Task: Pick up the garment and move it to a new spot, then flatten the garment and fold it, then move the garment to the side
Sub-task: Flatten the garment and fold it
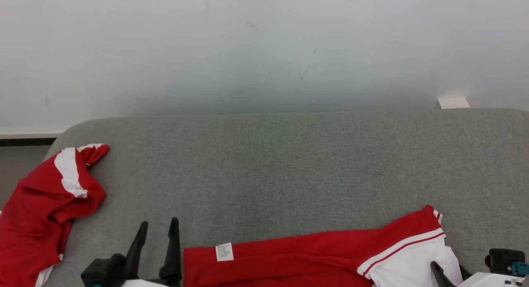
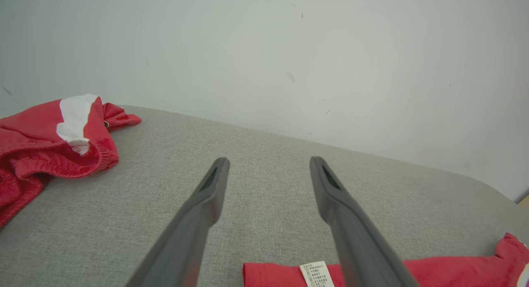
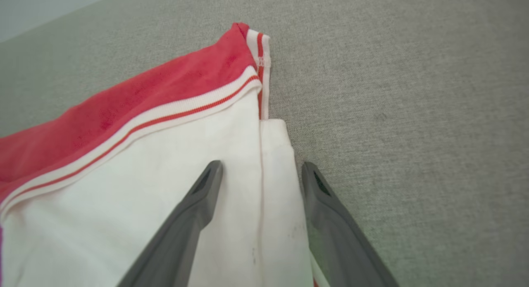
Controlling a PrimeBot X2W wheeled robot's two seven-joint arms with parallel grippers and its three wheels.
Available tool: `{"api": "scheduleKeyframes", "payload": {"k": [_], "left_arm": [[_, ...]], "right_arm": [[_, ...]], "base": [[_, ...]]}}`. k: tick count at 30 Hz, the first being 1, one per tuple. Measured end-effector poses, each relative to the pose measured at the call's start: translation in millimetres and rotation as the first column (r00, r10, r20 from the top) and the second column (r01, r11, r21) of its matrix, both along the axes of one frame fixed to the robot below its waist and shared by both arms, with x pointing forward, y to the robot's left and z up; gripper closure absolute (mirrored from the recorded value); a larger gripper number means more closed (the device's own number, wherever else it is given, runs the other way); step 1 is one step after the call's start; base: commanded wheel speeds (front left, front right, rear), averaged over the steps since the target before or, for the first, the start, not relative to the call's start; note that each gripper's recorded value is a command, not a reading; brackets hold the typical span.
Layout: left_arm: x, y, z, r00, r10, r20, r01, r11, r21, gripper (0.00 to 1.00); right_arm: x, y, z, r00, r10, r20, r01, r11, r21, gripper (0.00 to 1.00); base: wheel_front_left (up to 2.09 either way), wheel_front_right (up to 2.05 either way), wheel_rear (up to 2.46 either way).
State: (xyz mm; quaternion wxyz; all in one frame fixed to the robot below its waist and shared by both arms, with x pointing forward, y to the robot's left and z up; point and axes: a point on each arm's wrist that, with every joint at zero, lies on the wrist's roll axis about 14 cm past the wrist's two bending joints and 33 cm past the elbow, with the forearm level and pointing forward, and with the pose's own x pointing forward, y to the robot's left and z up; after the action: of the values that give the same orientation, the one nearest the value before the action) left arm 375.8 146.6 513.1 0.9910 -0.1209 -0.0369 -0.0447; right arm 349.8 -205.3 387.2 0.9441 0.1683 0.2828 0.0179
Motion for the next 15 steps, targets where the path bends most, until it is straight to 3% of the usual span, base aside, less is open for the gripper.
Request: {"api": "scheduleKeyframes", "payload": {"k": [5,9,10,11,13,15], "left_arm": [[-1,5,-1,1.000,0.013,0.000,-0.013,1.000,0.000,0.00],[-3,7,-4,1.000,0.018,-0.004,-0.018,1.000,-0.006,0.00],[-3,8,-4,1.000,0.022,-0.006,-0.022,1.000,-0.005,0.00],[-3,8,-4,1.000,0.022,-0.006,-0.022,1.000,-0.005,0.00],[-4,8,-6,1.000,0.023,-0.010,-0.023,1.000,-0.008,0.00],[-4,7,-6,1.000,0.020,-0.010,-0.020,1.000,-0.007,0.00]], "right_arm": [[-6,13,-22,0.982,0.058,-0.179,-0.053,0.998,0.032,0.00],[-2,24,-19,0.975,0.091,-0.201,-0.078,0.994,0.071,0.00],[-1,28,-17,0.975,0.099,-0.198,-0.084,0.993,0.083,0.20],[-1,28,-17,0.975,0.099,-0.198,-0.084,0.993,0.083,0.50],[1,34,-13,0.976,0.112,-0.184,-0.094,0.990,0.105,1.00],[2,39,-11,0.976,0.121,-0.178,-0.101,0.988,0.118,1.00]], "base": [[0.00,0.00,0.00],[0.00,0.00,0.00],[0.00,0.00,0.00],[0.00,0.00,0.00],[0.00,0.00,0.00],[0.00,0.00,0.00]]}}
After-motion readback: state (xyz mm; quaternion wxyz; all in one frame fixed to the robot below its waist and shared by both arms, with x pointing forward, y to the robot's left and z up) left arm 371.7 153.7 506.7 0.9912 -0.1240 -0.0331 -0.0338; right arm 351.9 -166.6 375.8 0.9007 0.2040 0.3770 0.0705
